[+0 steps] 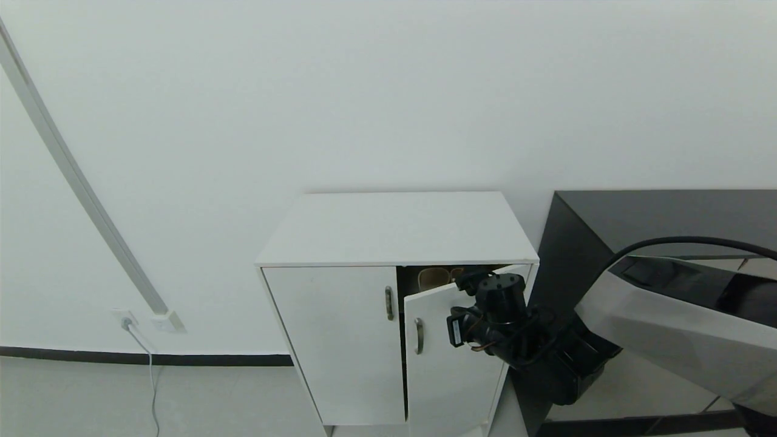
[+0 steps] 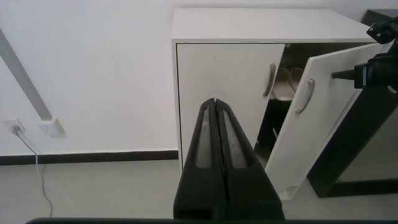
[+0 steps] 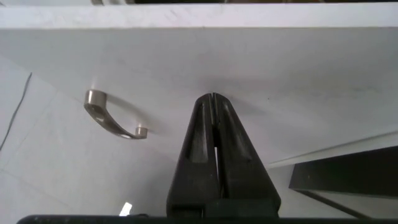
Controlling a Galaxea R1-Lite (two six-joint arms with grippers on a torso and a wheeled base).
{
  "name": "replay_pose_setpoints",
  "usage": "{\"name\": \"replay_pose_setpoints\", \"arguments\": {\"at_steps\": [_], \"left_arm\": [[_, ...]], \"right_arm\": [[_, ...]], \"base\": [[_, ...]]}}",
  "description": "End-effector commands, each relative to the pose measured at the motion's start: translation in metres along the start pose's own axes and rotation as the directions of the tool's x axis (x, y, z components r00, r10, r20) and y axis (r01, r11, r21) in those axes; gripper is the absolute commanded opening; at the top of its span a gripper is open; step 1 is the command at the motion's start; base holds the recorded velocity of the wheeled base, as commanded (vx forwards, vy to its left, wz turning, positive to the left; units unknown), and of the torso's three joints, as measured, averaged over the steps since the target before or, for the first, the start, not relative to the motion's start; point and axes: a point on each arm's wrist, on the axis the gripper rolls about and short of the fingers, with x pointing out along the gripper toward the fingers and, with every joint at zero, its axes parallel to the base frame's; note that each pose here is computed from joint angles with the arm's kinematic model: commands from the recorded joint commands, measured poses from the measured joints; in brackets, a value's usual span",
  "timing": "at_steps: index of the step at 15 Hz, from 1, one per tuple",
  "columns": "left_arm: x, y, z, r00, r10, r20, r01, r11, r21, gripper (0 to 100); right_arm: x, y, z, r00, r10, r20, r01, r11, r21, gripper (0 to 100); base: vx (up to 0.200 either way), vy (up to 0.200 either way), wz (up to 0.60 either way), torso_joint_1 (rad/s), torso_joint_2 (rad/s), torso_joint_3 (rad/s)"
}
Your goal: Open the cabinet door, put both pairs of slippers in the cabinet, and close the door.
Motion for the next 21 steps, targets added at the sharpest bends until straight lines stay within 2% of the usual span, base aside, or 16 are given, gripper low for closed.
{"name": "replay_pose_setpoints", "arguments": {"at_steps": [1,12,21], "left_arm": [[0.000,0.000,0.000,1.000,0.000,-0.002,0.000,1.000,0.000,0],[0.000,0.000,0.000,1.000,0.001,0.003,-0.001,1.000,0.000,0],[0.000,0.000,0.000,1.000,0.001,0.000,-0.001,1.000,0.000,0]], "right_arm": [[0.007,-0.001,-0.003,1.000,-0.003,-0.001,0.003,1.000,0.000,0],[0.020,-0.008,0.009,0.999,-0.015,0.050,0.015,1.000,0.000,0],[0.038,-0.022,0.016,0.996,-0.045,0.079,0.046,0.999,-0.004,0]], "base": [[0.000,0.000,0.00,0.000,0.00,0.000],[0.000,0.000,0.00,0.000,0.00,0.000],[0.000,0.000,0.00,0.000,0.00,0.000]]}}
